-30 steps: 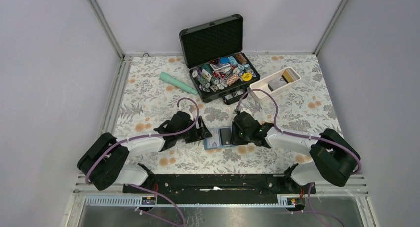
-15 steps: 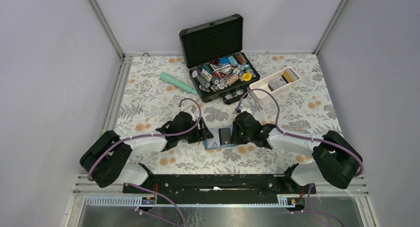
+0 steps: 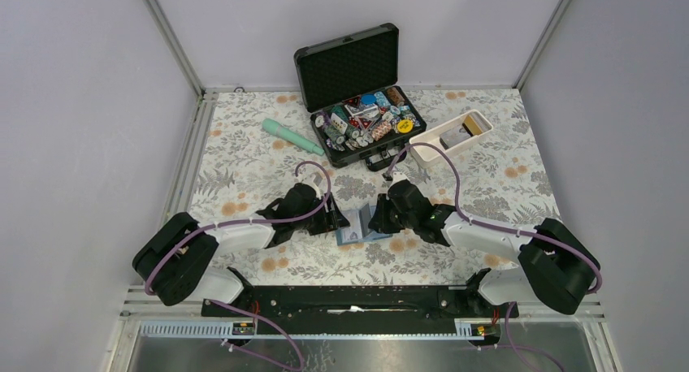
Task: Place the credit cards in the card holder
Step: Turn over the card slot in the card holder.
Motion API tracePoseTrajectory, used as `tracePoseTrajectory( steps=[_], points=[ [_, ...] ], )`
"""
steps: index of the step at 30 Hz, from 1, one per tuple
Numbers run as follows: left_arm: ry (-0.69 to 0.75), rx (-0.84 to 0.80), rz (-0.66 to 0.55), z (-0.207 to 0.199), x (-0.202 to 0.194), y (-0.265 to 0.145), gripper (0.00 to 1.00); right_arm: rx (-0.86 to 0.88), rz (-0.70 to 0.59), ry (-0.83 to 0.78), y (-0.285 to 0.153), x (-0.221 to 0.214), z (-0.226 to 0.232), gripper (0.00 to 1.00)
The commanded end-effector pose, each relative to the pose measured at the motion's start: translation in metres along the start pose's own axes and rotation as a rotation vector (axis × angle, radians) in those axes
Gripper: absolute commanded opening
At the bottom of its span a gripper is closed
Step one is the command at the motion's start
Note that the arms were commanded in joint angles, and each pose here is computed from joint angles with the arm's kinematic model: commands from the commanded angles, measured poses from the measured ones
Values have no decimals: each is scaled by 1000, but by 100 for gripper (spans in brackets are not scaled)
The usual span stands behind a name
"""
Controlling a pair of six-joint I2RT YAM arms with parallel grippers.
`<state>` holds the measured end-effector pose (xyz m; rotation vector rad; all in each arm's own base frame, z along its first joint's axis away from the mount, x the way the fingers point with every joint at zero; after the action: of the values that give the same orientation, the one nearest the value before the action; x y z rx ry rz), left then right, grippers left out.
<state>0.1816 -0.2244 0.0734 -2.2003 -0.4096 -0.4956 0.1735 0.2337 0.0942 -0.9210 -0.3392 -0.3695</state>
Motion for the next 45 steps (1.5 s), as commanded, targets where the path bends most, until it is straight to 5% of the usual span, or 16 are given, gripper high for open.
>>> tracePoseTrajectory(
  steps=[1,15,23,35,45],
  points=[
    [4,-29,-8,-8,4,3,57,113,-4,-6,-2,4,19,19],
    [5,-34,-5,-9,5,5,55,102,25,-74,9,8,28,23],
    [14,-22,-37,-12,13,1,55,80,-4,-134,4,14,39,40],
    [19,48,-154,2,31,-35,56,98,-10,-135,9,12,48,48],
    [69,36,-173,-12,48,-55,64,-119,-120,-233,-32,45,36,65]
  ],
)
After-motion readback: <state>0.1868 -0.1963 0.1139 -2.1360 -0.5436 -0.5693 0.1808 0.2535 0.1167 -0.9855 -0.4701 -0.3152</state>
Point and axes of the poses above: each gripper's point midway between its finger pads, its own y axis out along the fingers, its own z axis along the line the jaws close on, x = y × z, the point moved 6 cm from there along -y, back along the fingers, and after that the axes turned 9 degrees about y, right-handed, at the moved point
